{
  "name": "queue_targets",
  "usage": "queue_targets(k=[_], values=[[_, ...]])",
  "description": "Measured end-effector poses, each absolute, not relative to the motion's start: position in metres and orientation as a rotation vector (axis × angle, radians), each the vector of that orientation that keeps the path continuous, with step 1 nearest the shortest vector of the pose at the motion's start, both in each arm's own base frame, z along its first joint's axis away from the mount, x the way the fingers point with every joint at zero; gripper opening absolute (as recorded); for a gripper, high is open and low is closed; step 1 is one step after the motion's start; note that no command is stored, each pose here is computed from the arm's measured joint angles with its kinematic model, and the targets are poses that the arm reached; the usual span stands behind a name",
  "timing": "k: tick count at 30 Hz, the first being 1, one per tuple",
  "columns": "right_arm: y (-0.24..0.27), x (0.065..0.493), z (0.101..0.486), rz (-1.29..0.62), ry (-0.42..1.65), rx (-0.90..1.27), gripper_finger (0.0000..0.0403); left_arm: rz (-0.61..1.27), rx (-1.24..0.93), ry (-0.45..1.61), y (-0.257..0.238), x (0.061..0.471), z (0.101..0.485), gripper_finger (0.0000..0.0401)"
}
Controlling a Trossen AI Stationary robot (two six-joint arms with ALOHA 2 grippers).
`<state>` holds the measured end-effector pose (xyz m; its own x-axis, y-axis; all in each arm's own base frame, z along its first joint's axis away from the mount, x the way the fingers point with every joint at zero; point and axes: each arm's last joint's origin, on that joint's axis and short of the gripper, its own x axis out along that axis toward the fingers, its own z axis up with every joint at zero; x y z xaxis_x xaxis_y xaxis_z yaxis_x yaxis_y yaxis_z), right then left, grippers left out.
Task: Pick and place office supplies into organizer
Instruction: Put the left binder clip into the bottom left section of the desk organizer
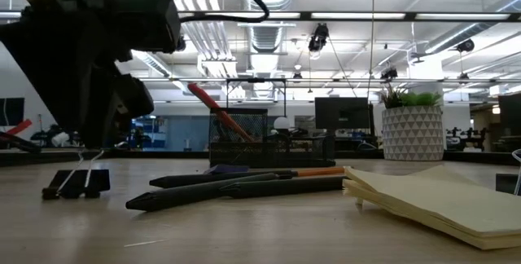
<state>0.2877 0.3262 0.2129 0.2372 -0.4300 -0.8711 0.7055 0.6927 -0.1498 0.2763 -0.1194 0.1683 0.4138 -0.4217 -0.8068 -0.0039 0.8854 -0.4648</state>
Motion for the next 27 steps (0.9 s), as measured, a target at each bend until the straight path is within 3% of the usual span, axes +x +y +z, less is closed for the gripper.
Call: queue_targets(k=[9,16,27], values=[[0.326,0.288,0.213,-0.790,1.079,0.293,0.0151,-0.276,-0.436,1.158,-0.120,0.278,0.159,0.0104],[0.326,0.288,0.213,-0.790,1.080,0.293,0.0151,-0.303,-0.451,1.068,-0.119,0.280,0.184,0.0104],[0.325,0.288,0.213,-0.794,1.078,0.298,0.0151,-0.203,-0.422,1.078,-0.108,0.279,0.174,0.0104]])
